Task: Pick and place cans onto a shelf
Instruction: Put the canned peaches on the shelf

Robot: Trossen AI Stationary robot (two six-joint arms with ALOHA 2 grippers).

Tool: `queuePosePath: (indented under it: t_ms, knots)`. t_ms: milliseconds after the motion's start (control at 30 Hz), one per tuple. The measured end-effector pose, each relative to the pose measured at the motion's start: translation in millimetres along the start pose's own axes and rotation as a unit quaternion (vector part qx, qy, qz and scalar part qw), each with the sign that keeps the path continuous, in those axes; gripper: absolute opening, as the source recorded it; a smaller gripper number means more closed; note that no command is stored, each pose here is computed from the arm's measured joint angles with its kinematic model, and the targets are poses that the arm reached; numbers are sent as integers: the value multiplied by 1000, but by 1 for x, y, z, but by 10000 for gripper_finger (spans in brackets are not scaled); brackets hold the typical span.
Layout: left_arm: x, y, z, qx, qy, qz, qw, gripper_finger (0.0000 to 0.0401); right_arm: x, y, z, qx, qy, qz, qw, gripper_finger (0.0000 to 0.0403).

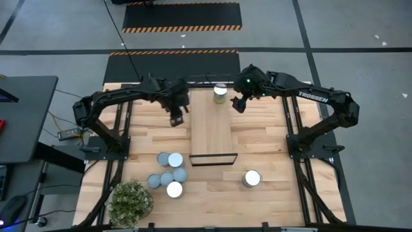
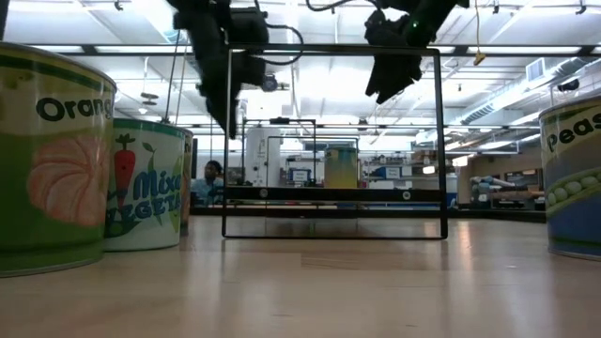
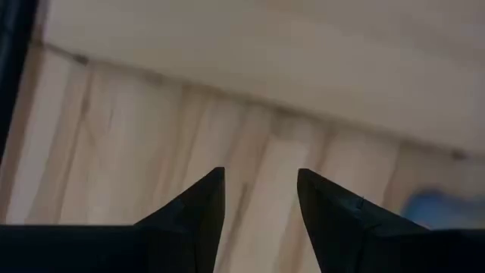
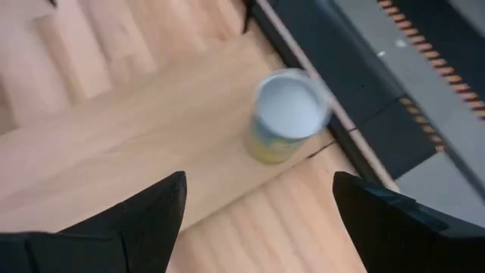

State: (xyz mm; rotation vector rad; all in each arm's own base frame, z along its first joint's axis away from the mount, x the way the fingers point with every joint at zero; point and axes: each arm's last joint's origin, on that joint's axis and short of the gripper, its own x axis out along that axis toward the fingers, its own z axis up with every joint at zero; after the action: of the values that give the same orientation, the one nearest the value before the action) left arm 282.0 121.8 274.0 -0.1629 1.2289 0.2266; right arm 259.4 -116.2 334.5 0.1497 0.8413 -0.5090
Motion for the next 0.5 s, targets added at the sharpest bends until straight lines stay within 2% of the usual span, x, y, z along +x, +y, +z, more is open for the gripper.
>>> queuePosePath:
  t_ms: [200, 367, 500]
  knots:
    - [-30, -21, -21, 49, 25, -50, 997, 171, -3, 21, -6, 46, 31, 49, 997, 339]
    - [-53, -34, -39, 72, 39, -65, 994, 171, -12, 47, -11, 59, 35, 80, 994, 339]
    - [-69, -47, -49, 82, 23, -124, 989, 171, -18, 65, -15, 74, 41, 97, 992, 339]
